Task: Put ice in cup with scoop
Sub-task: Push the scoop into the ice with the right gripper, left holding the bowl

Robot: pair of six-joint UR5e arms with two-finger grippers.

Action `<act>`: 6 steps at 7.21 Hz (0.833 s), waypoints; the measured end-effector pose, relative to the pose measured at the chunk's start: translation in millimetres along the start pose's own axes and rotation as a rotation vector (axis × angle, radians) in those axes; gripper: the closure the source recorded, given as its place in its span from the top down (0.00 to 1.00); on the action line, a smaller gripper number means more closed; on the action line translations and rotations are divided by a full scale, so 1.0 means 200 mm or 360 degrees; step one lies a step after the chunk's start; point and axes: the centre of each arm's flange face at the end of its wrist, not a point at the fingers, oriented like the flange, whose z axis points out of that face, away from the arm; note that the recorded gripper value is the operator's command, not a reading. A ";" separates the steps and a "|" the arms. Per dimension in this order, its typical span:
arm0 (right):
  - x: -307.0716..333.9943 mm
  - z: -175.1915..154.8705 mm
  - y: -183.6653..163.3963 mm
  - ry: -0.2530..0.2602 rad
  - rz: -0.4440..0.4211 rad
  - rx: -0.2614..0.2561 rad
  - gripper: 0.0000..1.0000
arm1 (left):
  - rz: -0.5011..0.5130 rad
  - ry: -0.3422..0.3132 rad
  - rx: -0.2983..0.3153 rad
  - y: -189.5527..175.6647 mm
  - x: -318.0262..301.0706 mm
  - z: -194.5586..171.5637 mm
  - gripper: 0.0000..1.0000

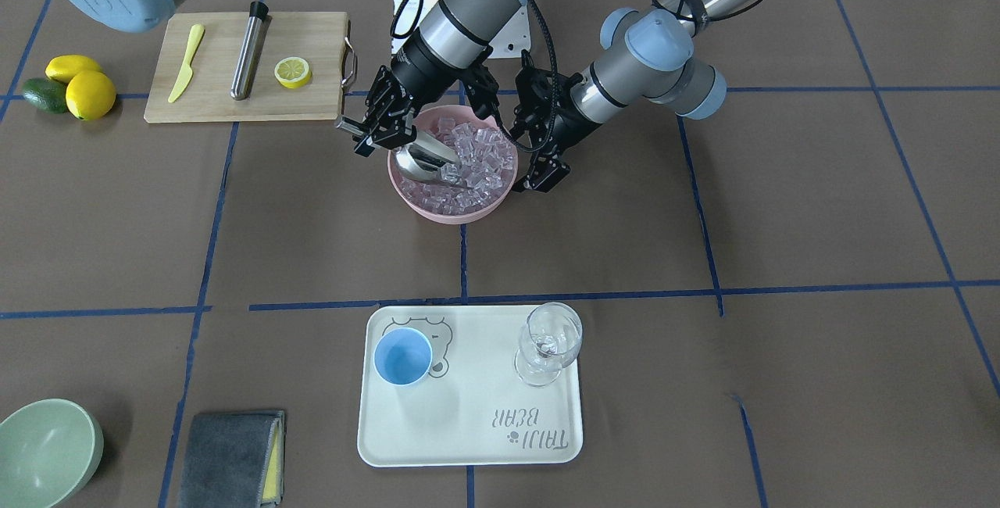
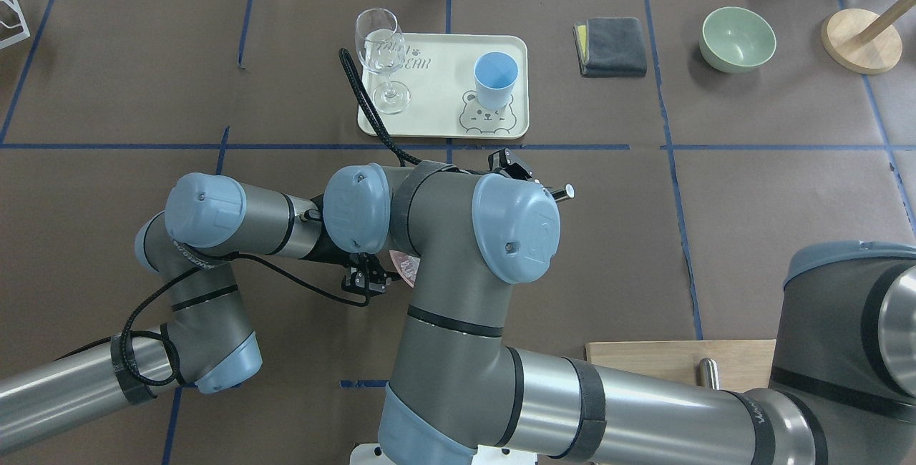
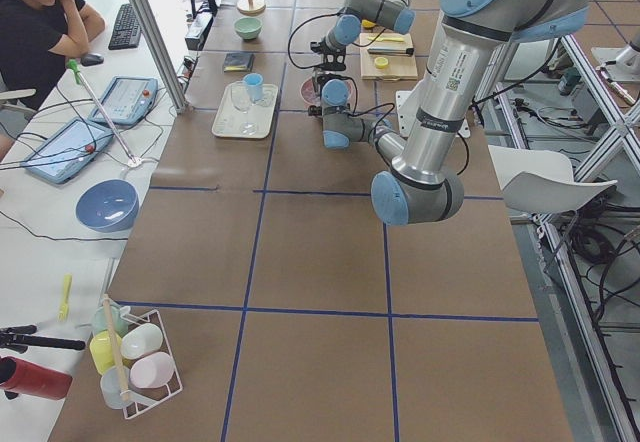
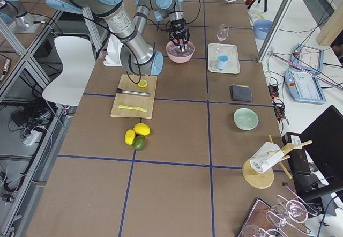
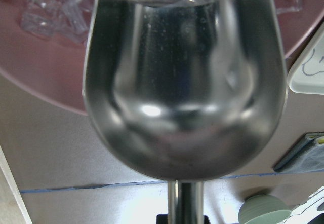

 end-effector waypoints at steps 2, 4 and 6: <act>-0.01 0.07 -0.01 0.0022 0.0022 0.0067 0.00 | 0.0002 0.0000 0.0000 0.00 0.00 0.00 1.00; 0.00 0.10 0.01 0.0040 0.0038 0.0118 0.00 | 0.0002 0.0000 0.0001 0.00 0.00 0.00 1.00; 0.01 0.21 0.04 0.0054 0.0067 0.0197 0.00 | 0.0006 -0.0006 0.0003 0.00 -0.01 -0.01 1.00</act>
